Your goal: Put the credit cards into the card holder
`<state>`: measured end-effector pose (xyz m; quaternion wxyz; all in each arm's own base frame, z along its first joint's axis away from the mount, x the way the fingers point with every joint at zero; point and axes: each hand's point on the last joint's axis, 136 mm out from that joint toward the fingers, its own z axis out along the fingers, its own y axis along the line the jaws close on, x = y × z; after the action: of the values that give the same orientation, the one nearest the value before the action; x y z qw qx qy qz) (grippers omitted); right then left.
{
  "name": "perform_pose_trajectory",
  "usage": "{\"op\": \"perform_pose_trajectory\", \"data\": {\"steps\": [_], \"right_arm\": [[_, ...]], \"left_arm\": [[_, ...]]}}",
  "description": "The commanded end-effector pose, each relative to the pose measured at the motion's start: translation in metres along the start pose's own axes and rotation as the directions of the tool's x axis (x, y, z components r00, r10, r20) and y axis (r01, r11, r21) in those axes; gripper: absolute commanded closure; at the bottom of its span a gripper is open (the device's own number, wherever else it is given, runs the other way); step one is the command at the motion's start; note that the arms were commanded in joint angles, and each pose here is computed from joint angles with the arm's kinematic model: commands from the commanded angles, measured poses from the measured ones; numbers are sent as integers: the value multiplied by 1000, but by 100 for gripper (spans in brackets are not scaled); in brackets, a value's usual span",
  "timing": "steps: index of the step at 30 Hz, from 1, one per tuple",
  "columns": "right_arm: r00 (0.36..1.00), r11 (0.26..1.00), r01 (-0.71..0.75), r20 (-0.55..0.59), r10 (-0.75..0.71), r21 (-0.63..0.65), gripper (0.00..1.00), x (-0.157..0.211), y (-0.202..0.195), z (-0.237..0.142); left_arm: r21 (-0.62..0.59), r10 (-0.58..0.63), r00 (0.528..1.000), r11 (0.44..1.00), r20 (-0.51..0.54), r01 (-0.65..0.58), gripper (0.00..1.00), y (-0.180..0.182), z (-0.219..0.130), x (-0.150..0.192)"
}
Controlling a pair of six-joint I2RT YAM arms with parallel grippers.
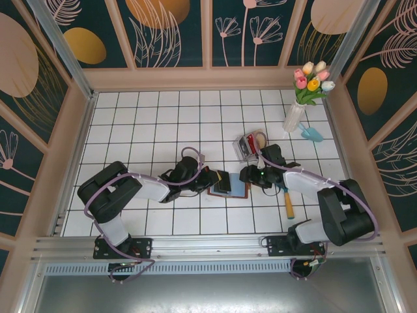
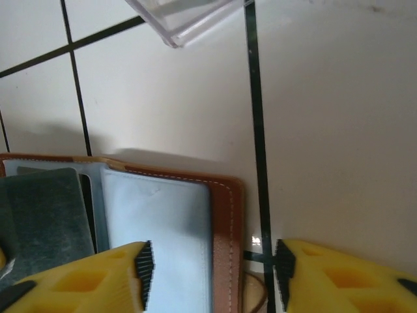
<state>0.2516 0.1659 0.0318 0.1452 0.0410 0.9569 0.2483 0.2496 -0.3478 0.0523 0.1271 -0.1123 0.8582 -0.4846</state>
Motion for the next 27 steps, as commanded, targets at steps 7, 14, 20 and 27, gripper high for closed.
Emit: {"op": "perform_pose_trajectory", "data": {"steps": [7,14,20,27], "right_arm": [[999,971,50,-2,-51,235,35,5,-22,-1],[999,983,47,-28,-43,175,64,12,-17,11],[998,983,49,-41,-42,178,83,14,-20,17],[997,989,48,-59,-40,142,93,20,-16,23]], "left_arm": [[-22,21,1000,1000,2,-21,100,-2,5,-2],[-61,55,998,997,-9,-56,100,2,8,-3],[-93,72,997,993,-37,-75,100,13,14,1],[-91,107,990,989,-94,-115,100,14,21,12]]}}
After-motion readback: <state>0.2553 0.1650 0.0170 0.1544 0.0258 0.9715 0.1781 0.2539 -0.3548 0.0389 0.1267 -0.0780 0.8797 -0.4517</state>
